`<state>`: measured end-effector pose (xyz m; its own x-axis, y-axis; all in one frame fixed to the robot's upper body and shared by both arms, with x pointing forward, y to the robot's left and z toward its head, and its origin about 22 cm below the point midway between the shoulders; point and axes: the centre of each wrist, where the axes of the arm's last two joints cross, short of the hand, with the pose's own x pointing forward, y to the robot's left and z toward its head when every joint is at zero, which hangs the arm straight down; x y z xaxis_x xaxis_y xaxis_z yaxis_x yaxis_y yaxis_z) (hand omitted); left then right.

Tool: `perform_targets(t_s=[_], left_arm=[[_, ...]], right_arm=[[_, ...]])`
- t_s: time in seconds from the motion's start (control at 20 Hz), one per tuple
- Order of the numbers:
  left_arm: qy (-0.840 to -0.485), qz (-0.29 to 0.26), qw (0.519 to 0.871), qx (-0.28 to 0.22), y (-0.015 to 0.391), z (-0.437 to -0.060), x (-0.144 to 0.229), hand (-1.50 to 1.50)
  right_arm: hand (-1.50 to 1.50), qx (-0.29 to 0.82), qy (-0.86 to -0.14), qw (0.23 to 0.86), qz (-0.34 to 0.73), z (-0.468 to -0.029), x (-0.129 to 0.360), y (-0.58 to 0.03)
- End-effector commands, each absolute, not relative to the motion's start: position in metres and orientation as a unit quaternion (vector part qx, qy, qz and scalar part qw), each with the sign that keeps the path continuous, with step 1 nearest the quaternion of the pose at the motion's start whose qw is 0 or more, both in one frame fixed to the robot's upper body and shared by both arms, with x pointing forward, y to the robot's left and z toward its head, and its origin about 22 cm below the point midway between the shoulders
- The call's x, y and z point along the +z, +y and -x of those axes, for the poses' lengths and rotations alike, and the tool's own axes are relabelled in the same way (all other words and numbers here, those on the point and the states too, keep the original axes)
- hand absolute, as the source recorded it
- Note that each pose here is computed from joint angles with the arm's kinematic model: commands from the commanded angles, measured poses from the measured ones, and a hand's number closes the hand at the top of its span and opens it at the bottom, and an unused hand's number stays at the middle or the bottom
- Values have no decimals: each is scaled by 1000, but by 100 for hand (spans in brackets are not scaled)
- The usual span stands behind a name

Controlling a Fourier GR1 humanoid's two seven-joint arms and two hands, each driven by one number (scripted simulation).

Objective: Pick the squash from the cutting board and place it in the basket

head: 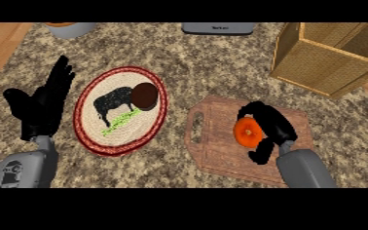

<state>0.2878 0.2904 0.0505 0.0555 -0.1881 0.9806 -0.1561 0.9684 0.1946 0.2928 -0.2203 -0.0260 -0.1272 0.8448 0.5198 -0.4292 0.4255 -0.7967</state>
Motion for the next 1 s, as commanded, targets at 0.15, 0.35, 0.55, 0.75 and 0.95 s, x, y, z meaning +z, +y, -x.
perform_targets(t_s=[0.15, 0.35, 0.55, 0.75, 0.95], left_arm=[[-685, -126, 718, -13, 283, -286, 46, 0], [-686, -128, 716, -11, 293, -288, 49, 0], [-682, -130, 719, -8, 289, -292, 52, 0], [-684, -139, 716, -8, 287, -287, 47, 0], [-683, -138, 717, -10, 297, -285, 51, 0]], right_arm=[[150, 450, -561, 684, 125, -251, -72, -170], [150, 357, -632, 679, 110, -245, -62, -177], [150, 260, -708, 652, 76, -236, -42, -174], [150, 200, -759, 616, 59, -226, -5, -155], [150, 195, -772, 593, 118, -211, 47, -167]])
